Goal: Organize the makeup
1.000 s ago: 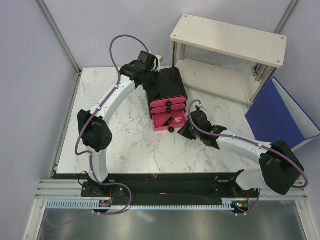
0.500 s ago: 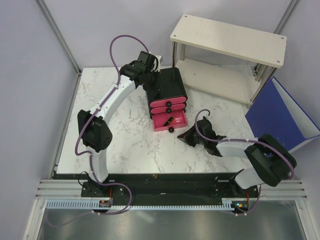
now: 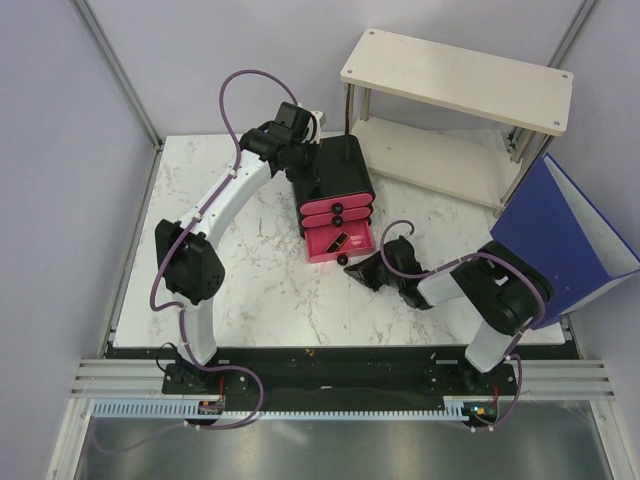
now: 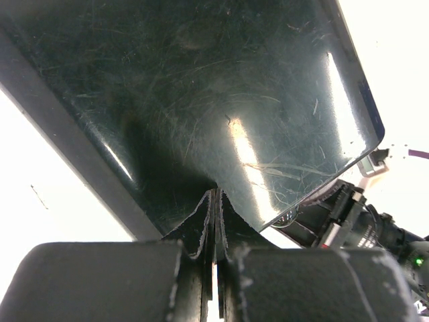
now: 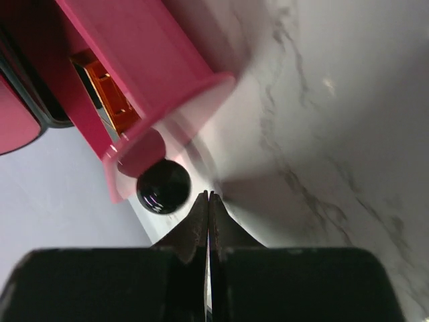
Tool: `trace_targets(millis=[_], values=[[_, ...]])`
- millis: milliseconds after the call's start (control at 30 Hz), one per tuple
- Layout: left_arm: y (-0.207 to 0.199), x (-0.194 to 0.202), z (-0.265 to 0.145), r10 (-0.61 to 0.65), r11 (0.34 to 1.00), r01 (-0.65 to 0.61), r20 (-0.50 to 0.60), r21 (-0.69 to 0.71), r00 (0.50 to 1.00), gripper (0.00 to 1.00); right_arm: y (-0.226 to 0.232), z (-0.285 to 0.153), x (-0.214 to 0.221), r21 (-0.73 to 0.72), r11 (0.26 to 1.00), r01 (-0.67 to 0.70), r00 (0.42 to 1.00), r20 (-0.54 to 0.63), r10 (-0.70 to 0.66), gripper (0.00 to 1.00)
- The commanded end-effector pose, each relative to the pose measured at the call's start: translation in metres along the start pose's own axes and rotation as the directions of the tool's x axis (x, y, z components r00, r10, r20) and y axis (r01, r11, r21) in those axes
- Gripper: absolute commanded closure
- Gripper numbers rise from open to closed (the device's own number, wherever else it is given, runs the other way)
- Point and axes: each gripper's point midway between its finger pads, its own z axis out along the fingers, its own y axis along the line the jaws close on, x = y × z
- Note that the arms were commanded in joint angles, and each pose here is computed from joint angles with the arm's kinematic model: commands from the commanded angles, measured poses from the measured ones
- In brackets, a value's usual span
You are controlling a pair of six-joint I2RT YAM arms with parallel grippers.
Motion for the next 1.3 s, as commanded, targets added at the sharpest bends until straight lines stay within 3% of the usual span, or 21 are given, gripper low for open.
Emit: trace_targets(millis=[0, 267, 500, 667, 967, 1000, 1033, 1133, 1167, 1233, 1267], values=[[0.03, 0.06, 0.012, 0.021, 0.994, -0.045, -0.222, -0.103, 0.975, 0.98, 0.033, 0.016, -0.006, -0.109, 0.993, -0.038, 0.999, 0.012, 0.04, 1.0], [0.032, 0.058, 0.008, 0.029, 0.993, -0.053, -0.215, -0.106, 0.976, 0.98, 0.062, 0.035, -0.023, -0.252, 0.959, -0.131, 0.988, 0.044, 0.146, 1.0], [0.032, 0.058, 0.008, 0.029, 0.993, -0.052, -0.217, -0.103, 0.976, 0.98, 0.111, 0.06, -0.035, -0.284, 0.959, -0.025, 0.996, 0.071, 0.046, 1.0], [0.032, 0.06, 0.009, 0.025, 0.993, -0.049, -0.222, -0.103, 0.975, 0.98, 0.12, 0.073, -0.045, -0.293, 0.955, -0.034, 0.996, 0.072, 0.057, 1.0], [0.033, 0.045, -0.015, 0.032, 0.99, -0.053, -0.158, -0.13, 0.987, 0.98, 0.114, 0.034, -0.034, -0.245, 0.968, 0.055, 0.997, 0.06, -0.042, 1.0], [0.033, 0.042, -0.021, 0.031, 0.99, -0.051, -0.149, -0.133, 0.988, 0.97, 0.098, 0.03, -0.031, -0.187, 0.98, 0.073, 0.997, 0.049, -0.065, 1.0], [0.032, 0.039, -0.028, 0.031, 0.99, -0.05, -0.137, -0.136, 0.99, 0.95, 0.096, 0.024, -0.028, -0.17, 0.979, 0.109, 0.994, 0.044, -0.103, 1.0], [0.028, 0.021, -0.062, 0.036, 0.988, -0.046, -0.071, -0.151, 0.997, 0.76, 0.103, -0.012, -0.028, -0.128, 0.956, 0.265, 0.964, 0.062, -0.259, 0.99], [0.028, 0.017, -0.08, 0.042, 0.987, -0.047, -0.037, -0.156, 0.998, 0.62, 0.09, -0.02, -0.028, -0.066, 0.954, 0.292, 0.956, 0.055, -0.289, 0.98], [0.032, 0.017, -0.096, 0.043, 0.981, -0.045, -0.013, -0.189, 0.999, 0.5, 0.101, -0.047, -0.04, -0.041, 0.913, 0.406, 0.908, 0.126, -0.399, 0.93], [0.034, 0.021, -0.109, 0.044, 0.979, -0.042, 0.005, -0.197, 0.999, 0.32, 0.089, -0.056, -0.042, 0.026, 0.898, 0.439, 0.891, 0.116, -0.439, 0.9]])
